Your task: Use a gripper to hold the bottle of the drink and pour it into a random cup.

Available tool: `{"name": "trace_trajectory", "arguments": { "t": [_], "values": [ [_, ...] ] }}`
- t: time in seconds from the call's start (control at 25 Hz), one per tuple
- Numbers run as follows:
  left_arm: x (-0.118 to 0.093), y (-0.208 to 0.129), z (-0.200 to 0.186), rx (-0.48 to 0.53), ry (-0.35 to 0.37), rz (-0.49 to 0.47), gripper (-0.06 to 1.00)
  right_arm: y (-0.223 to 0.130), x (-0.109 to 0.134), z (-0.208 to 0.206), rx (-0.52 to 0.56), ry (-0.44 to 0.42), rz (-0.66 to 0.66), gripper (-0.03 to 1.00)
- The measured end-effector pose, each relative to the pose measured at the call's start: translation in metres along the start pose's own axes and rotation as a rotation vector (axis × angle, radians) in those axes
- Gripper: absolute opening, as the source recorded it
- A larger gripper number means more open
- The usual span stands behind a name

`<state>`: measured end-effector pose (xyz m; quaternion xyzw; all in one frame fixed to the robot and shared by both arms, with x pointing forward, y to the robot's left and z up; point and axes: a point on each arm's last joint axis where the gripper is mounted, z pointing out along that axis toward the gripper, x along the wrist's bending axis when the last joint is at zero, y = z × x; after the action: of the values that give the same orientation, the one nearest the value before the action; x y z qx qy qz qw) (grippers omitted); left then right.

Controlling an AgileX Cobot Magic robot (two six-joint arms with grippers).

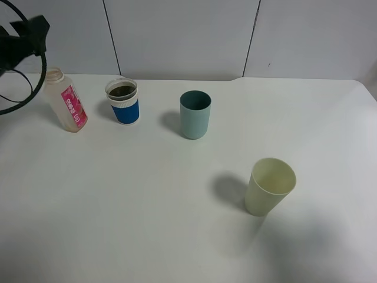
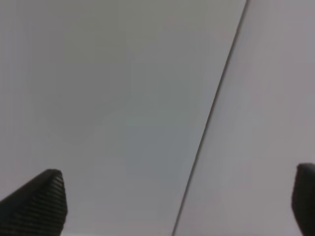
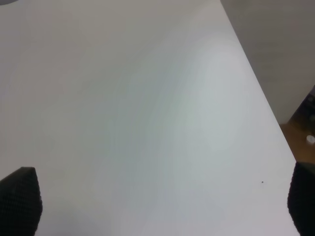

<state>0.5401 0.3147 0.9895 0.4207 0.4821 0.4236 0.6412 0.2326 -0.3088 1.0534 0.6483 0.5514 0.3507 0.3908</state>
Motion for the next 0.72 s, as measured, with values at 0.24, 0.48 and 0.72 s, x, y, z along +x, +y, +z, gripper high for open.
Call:
{"name": "trace_trajectory", "arguments": {
  "t": [0.24, 0.48, 0.72],
  "values": [
    [-0.018, 0.049, -0.011, -0.102, -0.021, 0.043, 0.87, 0.000, 0.000, 0.000, 0.000, 0.000, 0.000, 1.00],
    [-0.033, 0.088, -0.030, -0.122, 0.000, 0.086, 0.87, 0.000, 0.000, 0.000, 0.000, 0.000, 0.000, 1.00],
    [-0.047, 0.120, -0.056, -0.116, 0.044, 0.122, 0.87, 0.000, 0.000, 0.000, 0.000, 0.000, 0.000, 1.00]
  ]
}}
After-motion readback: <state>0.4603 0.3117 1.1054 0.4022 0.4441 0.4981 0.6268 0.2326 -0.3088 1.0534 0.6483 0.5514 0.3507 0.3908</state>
